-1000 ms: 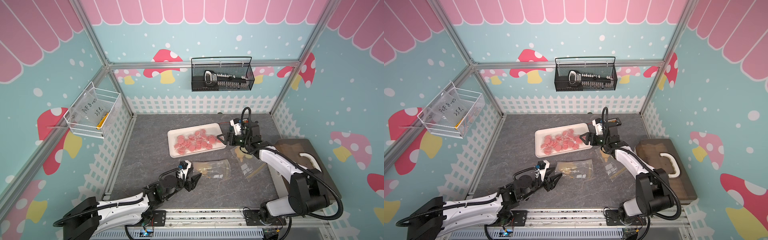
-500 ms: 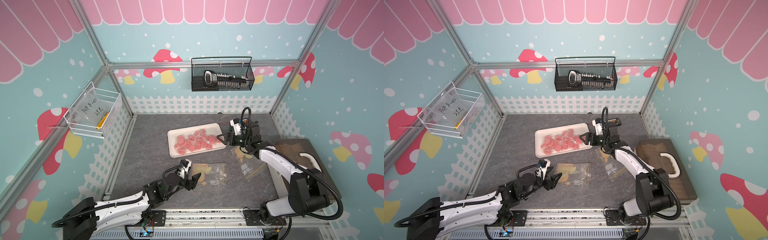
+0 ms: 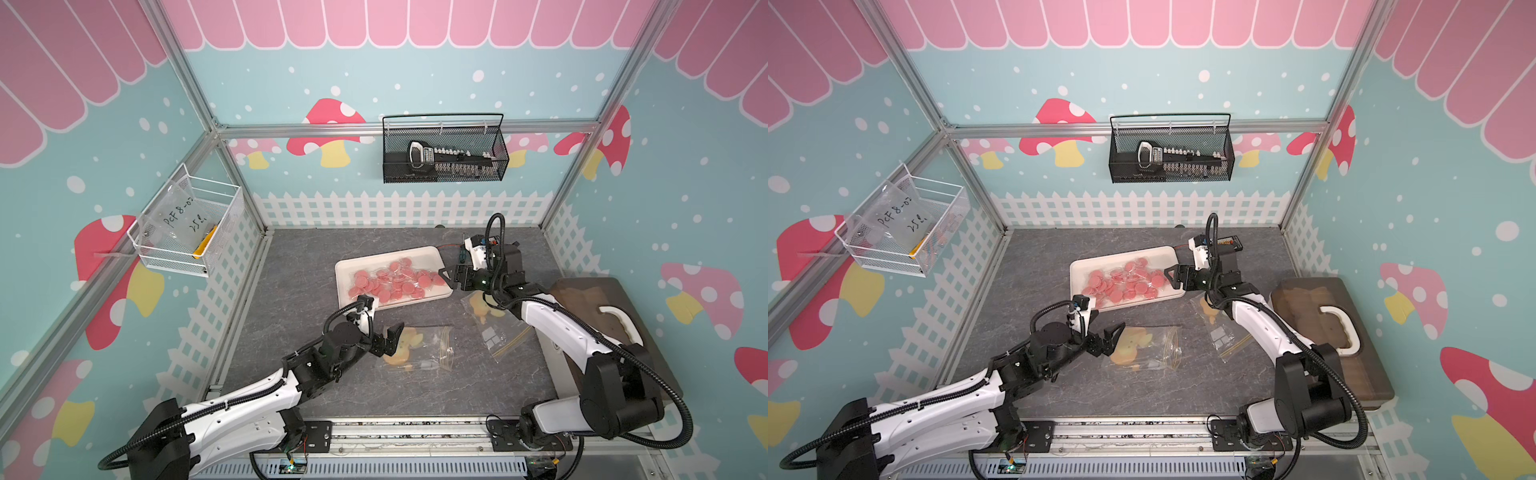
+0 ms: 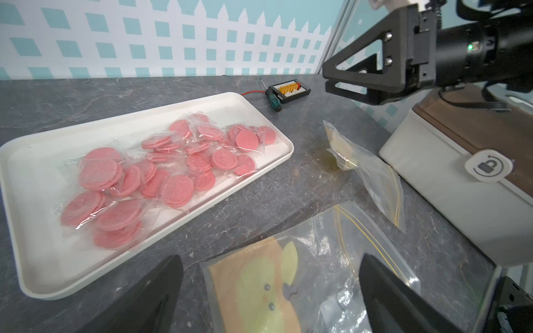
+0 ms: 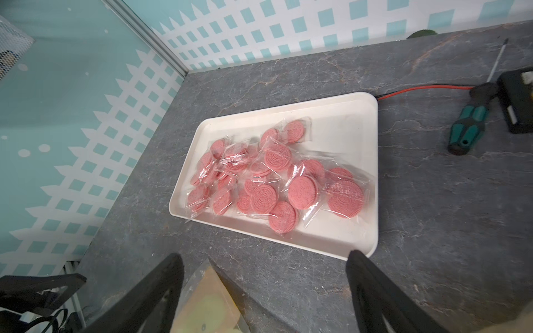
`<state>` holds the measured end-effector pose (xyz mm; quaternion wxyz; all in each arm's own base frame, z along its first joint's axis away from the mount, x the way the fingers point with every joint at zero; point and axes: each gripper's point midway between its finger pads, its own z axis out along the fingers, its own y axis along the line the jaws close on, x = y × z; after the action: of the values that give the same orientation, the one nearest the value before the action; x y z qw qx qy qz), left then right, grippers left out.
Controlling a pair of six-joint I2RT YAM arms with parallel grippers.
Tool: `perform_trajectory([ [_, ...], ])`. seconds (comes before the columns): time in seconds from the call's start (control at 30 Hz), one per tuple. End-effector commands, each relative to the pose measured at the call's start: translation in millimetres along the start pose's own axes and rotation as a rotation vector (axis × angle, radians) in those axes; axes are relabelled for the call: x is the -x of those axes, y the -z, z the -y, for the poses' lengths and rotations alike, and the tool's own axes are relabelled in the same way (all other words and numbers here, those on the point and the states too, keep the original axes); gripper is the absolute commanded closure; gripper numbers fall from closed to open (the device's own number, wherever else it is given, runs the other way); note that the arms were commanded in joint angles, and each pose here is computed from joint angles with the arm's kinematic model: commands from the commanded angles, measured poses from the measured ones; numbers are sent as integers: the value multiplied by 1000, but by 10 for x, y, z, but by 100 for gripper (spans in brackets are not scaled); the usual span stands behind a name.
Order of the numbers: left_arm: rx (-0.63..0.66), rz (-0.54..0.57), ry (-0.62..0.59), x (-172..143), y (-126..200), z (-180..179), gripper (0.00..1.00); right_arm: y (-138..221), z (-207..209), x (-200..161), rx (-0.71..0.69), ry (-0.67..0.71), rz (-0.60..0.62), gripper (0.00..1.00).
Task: Pour cookies out of the ziploc bag
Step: Reset both arms
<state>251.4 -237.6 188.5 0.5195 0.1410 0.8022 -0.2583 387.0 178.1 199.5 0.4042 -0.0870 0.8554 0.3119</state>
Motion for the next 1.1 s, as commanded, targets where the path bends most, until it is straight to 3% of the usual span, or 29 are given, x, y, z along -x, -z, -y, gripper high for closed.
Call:
perform_trajectory([
  [0.0, 16, -32, -7, 88, -57, -63, 1, 99, 107, 53, -80, 49, 26, 10],
  [0.3, 148, -27, 65, 525, -303, -578, 1, 311, 408, 35, -279, 120, 67, 7],
  [0.5, 273, 49, 33, 866, -366, -1019, 1, 505, 730, 88, -485, 176, 114, 2],
  [0.63, 358, 83, 66, 1062, -364, -1437, 1, 575, 831, 155, -545, 219, 160, 1],
  [0.8, 413, 81, -15, 1081, -385, -1818, 1, 549, 948, 133, -577, 224, 180, 1],
  [0.93, 464, 102, 18, 1012, -310, -2184, 1, 616, 1065, 124, -637, 245, 215, 1],
  [1.07, 538, 189, -38, 968, -136, -2380, 1, 641, 1192, 63, -678, 256, 215, 1],
])
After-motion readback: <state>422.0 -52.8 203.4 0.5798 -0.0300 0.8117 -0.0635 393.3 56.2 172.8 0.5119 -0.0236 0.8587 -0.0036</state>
